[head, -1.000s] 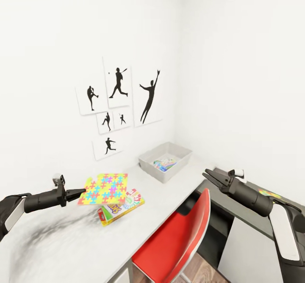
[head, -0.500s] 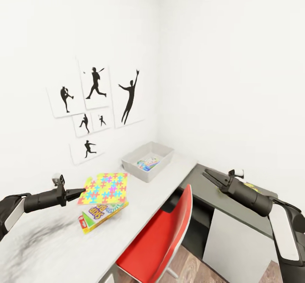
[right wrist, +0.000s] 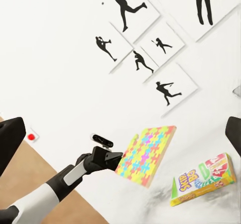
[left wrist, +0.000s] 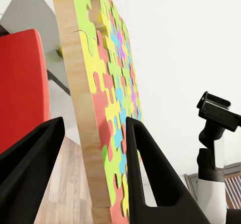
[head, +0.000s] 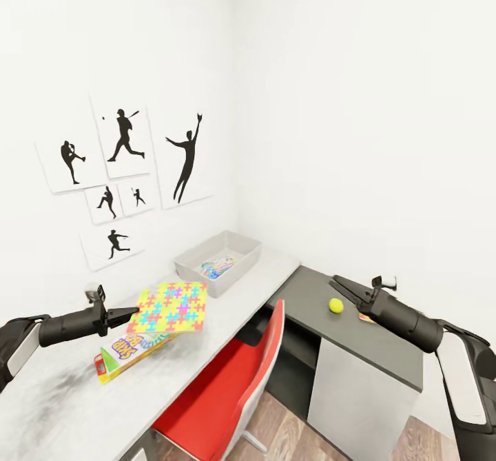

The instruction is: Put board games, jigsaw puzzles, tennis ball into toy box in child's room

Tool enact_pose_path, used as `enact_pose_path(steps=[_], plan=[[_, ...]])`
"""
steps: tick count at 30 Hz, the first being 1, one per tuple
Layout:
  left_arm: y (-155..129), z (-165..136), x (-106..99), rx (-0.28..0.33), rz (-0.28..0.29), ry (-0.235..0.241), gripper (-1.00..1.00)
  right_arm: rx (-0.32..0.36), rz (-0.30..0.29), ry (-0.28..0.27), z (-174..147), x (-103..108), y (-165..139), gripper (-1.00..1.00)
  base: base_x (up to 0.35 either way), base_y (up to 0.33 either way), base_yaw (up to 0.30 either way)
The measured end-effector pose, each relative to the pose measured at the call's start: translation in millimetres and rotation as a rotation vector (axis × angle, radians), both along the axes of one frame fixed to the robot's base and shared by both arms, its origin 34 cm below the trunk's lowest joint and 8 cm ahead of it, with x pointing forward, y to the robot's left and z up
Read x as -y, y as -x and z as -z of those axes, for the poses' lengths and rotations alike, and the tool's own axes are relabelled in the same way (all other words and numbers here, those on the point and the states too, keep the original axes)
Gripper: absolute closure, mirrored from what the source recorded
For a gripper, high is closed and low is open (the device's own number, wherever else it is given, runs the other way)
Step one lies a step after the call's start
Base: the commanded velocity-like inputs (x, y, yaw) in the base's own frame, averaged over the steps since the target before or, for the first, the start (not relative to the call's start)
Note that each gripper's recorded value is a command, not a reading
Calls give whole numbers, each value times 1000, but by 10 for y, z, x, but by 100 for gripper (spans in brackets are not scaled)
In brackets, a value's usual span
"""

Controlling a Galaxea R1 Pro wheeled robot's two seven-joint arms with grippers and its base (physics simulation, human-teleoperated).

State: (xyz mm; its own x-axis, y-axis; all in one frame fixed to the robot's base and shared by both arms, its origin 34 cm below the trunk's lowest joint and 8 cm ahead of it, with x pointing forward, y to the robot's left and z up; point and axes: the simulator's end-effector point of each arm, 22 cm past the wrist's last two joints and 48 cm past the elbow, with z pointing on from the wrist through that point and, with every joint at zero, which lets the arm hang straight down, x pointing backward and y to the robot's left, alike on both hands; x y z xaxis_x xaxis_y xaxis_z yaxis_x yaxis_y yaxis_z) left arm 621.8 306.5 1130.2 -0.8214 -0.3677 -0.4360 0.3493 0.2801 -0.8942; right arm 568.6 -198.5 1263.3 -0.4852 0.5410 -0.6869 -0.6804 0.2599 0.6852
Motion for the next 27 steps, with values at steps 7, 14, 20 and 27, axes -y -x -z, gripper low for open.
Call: enact_pose_path(steps=[7,14,20,27], plan=[[-1,7,-2,-2,-1,-2,100,0,0,-1,-1,0,0,-100,0,-309,0],[-2,8,-4,4,-2,-6,100,1,0,0,-4,2,3,-100,70,-269,0],[-1,8,-4,5,-2,-7,100,0,1,0,-2,4,3,-100,161,-198,0],[-2,8,-5,9,-2,-9,100,3,5,1,-7,14,1,-100,204,-78,0]])
